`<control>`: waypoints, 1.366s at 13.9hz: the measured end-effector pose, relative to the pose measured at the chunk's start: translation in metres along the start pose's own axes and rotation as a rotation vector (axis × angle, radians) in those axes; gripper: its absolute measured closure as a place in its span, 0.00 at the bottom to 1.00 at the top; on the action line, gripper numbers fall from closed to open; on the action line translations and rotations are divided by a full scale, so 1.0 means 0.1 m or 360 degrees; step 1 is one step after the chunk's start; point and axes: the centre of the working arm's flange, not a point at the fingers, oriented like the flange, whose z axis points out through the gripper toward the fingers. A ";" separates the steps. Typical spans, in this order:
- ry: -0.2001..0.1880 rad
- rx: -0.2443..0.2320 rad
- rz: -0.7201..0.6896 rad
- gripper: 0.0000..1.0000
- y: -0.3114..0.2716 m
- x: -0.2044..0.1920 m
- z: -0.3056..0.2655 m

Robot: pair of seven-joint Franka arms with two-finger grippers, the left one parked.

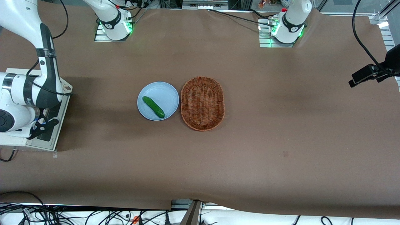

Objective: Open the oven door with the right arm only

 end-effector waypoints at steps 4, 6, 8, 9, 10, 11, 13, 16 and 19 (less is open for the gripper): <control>0.0005 -0.0004 -0.0006 0.99 -0.01 0.02 0.03; 0.0007 -0.0005 -0.0006 0.99 -0.01 0.02 0.03; 0.0009 -0.0006 -0.0007 0.99 -0.01 0.02 0.03; 0.0010 -0.0006 -0.0007 0.99 -0.01 0.02 0.03; 0.0013 -0.0003 -0.0006 0.99 -0.01 0.02 0.04; 0.0025 0.0010 -0.0002 0.99 -0.01 0.02 0.03; 0.0068 0.0052 0.0004 0.99 -0.04 0.04 0.02; 0.0085 0.0068 0.0011 0.99 -0.08 0.08 0.01; 0.0127 0.0112 0.0034 0.99 -0.18 0.17 0.00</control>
